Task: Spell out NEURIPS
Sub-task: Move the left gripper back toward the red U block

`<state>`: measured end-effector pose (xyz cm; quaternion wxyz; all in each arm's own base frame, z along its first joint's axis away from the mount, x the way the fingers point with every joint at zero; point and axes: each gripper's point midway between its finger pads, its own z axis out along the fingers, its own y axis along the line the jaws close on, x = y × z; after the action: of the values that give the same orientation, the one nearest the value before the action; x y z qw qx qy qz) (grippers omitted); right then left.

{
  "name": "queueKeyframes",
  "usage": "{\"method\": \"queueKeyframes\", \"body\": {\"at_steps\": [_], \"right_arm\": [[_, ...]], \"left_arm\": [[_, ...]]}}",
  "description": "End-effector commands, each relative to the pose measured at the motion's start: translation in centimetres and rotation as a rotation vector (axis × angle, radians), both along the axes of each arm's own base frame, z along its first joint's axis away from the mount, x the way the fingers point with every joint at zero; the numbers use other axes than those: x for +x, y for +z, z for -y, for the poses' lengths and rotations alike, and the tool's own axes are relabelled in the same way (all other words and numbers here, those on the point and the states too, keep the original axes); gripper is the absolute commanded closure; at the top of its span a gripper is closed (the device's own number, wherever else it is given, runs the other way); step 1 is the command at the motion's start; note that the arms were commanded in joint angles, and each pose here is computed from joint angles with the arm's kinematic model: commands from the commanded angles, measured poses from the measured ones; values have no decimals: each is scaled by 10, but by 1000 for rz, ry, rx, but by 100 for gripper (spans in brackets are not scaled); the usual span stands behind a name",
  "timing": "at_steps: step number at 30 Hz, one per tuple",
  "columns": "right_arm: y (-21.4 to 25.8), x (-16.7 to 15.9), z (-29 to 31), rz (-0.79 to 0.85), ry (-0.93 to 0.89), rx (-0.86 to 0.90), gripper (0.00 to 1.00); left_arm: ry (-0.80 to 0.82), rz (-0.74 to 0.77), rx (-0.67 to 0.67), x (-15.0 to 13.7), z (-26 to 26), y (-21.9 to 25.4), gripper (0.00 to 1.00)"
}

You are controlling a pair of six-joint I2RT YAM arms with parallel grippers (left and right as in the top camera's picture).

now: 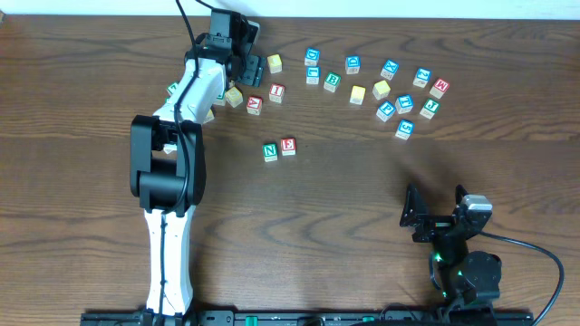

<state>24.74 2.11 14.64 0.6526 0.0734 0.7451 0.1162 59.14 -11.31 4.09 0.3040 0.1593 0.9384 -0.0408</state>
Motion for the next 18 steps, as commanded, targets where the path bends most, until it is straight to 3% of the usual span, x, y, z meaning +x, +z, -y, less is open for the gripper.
{"method": "queueKeyframes", "body": {"at_steps": [1, 18], "right_arm": [[-1, 0, 3, -2, -14, -5, 1], [-1, 0, 3, -2, -14, -5, 1]], "left_arm": [[-26, -5, -2, -1, 5, -4, 24], [-62, -34, -35, -9, 13, -12, 28]]}}
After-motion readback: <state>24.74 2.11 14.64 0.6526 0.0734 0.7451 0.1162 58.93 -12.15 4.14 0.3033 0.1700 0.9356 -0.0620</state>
